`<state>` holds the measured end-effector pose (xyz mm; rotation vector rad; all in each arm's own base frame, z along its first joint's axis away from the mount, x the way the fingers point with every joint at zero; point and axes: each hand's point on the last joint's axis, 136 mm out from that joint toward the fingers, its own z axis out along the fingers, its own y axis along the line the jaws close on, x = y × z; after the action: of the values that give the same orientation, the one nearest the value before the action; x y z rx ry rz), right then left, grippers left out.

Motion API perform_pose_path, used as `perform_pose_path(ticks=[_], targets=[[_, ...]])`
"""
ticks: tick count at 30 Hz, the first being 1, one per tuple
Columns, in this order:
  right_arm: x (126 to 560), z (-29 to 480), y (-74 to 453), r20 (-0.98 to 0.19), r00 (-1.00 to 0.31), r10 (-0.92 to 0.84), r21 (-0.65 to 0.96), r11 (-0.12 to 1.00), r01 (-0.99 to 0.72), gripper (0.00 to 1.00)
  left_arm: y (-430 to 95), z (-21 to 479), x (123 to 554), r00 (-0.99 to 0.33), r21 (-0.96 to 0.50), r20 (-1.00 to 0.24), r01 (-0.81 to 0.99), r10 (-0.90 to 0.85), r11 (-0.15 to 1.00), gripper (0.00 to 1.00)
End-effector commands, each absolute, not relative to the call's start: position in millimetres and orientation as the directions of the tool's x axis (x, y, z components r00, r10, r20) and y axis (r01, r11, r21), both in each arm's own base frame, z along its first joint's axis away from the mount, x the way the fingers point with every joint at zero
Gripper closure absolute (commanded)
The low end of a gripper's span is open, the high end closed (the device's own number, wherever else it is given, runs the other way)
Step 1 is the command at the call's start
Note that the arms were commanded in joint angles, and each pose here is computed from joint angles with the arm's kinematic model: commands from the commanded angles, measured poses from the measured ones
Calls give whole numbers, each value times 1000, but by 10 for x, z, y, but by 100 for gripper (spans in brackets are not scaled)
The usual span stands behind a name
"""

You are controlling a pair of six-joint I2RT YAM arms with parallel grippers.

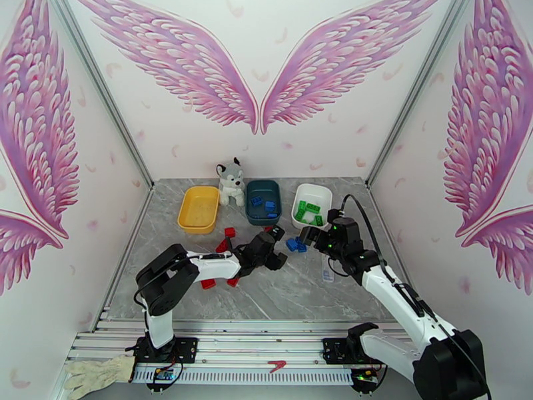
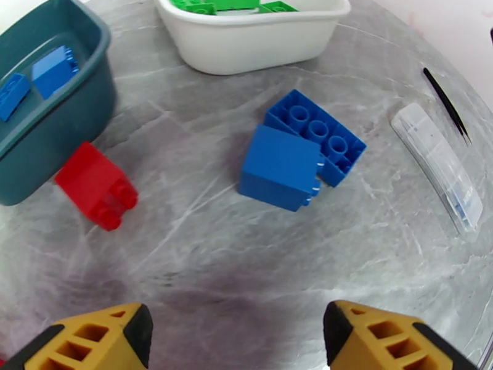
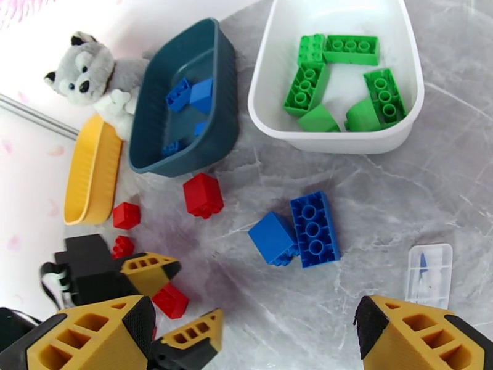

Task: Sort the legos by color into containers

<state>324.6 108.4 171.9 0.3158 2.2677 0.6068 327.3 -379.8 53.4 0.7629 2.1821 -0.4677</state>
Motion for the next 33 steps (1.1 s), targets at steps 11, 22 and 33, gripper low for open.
perform_pose_path(ticks=[11,22,33], targets=[[3199,1678,1041,-596,-691,409,524,850,51,6,-4224,248,3487,-511,-69,-744,701,432,710,21],[3196,1692,994,-598,-682,420,531,846,56,6,-4345,177,3767,-498,15,-729,674,470,738,26],[3200,1675,1014,-589,-688,424,544,838,51,6,-4379,265,3644,-479,-11,-749,700,458,714,59]])
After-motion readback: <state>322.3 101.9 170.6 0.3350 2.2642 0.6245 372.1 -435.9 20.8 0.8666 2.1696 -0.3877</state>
